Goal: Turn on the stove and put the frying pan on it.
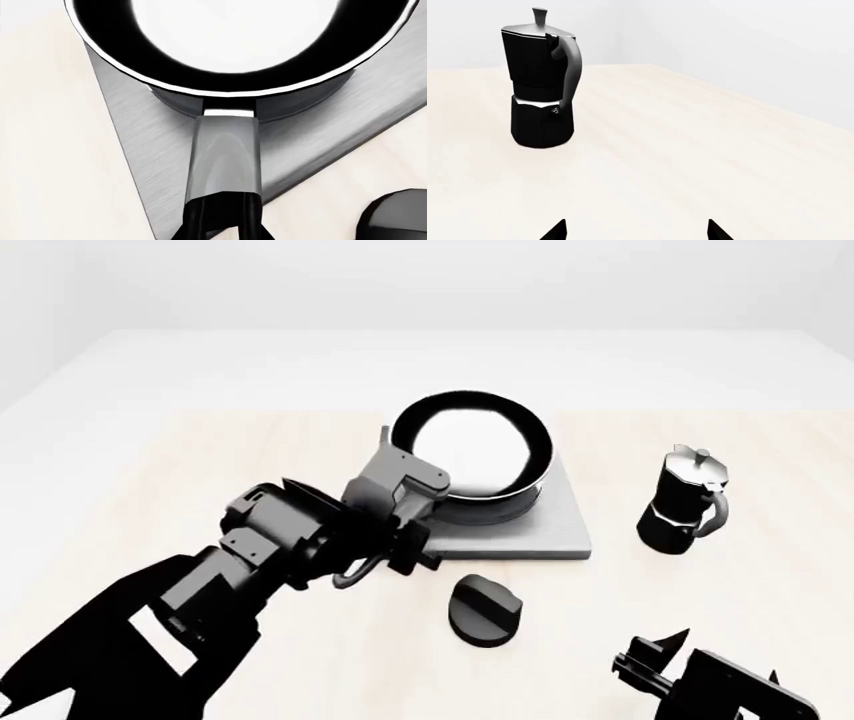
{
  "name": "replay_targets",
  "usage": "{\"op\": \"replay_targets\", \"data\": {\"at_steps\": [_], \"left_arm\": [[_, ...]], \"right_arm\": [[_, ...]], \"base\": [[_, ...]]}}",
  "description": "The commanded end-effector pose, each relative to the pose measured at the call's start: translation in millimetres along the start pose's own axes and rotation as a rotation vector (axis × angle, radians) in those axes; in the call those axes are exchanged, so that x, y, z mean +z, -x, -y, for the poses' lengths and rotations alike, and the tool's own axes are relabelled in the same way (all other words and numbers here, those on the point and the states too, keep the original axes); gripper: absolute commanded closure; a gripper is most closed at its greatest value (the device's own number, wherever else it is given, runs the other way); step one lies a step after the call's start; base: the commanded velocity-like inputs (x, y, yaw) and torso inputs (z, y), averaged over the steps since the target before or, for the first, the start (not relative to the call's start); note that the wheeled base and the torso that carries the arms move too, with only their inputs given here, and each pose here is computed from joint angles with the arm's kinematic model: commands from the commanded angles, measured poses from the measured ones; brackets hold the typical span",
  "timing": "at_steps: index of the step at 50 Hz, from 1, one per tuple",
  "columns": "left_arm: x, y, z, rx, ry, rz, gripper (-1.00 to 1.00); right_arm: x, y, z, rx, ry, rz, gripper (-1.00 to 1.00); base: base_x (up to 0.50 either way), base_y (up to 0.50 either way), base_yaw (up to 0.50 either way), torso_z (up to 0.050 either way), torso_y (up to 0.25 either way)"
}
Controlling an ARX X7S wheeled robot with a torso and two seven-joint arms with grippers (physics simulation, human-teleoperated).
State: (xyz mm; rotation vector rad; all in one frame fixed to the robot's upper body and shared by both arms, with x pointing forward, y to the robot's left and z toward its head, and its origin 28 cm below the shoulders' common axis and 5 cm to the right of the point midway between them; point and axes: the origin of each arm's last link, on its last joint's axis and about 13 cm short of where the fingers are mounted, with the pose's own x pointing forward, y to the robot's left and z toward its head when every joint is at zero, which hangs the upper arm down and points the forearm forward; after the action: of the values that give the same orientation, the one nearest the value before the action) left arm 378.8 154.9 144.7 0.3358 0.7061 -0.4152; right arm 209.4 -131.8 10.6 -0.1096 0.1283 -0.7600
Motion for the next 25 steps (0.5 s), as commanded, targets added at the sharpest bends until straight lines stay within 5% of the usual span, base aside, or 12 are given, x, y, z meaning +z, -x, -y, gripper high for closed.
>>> {"op": "replay_targets", "data": {"at_steps": [1,25], "left_arm": [[8.8,-4.4,-2.7,0.039,-0.01,0.049,1.0],[6.4,-5.5,-1.9,0.015,-0.017,0.074,1.0]], "right_arm": [[-0.3,-0.4,-0.2,0.002,-0.001,0.0,-1.0],[-0.6,-0.5,-0.3,0.004,-0.001,0.0,-1.0]], "base": [[0.0,0.0,0.0,0.0,0.0],[0.0,0.0,0.0,0.0,0.001]]}}
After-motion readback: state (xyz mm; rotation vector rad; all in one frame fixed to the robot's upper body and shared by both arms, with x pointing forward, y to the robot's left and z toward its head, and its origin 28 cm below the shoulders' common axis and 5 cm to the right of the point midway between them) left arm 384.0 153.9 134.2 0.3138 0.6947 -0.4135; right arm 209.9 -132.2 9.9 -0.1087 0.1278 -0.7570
